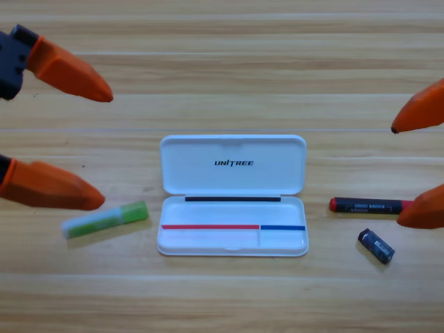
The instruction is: Clean up eraser and pencils
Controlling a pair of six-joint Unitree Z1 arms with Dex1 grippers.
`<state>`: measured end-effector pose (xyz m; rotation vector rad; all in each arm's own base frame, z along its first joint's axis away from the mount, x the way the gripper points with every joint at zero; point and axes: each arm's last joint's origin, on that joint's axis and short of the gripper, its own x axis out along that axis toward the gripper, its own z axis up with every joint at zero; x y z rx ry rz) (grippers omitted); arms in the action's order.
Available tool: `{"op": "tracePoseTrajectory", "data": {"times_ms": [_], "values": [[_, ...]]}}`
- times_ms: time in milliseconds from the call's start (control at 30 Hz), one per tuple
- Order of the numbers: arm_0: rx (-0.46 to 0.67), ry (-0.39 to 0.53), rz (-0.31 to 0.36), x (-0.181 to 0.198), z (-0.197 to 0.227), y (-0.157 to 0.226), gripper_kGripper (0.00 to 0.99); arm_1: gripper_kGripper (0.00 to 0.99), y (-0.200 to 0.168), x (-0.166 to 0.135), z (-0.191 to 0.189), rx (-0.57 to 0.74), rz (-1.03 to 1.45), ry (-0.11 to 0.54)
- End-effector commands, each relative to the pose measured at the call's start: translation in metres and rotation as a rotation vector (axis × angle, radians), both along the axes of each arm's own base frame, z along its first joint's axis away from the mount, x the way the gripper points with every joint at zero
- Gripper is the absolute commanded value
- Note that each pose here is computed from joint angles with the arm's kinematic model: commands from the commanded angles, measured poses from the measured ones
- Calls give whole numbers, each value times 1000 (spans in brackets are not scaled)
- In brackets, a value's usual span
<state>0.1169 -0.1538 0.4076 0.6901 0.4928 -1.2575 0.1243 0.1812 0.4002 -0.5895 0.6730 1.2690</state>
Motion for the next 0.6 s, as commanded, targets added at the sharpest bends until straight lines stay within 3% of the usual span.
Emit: {"op": "tracePoseTrajectory", "data": {"times_ms": [33, 233, 400, 600], "values": [[30, 24, -11, 1, -10, -6, 989, 979, 11, 0, -10, -24, 36, 23], [40, 29, -9, 1, -10, -6, 989, 979, 2, -5, -11, -29, 0, 16], [59, 29, 5, 3, -13, -7, 989, 980, -8, 4, -25, -114, -197, 7], [237, -33, 90, 26, -11, -19, 985, 980, -1, 24, -57, -250, -395, 21]]}}
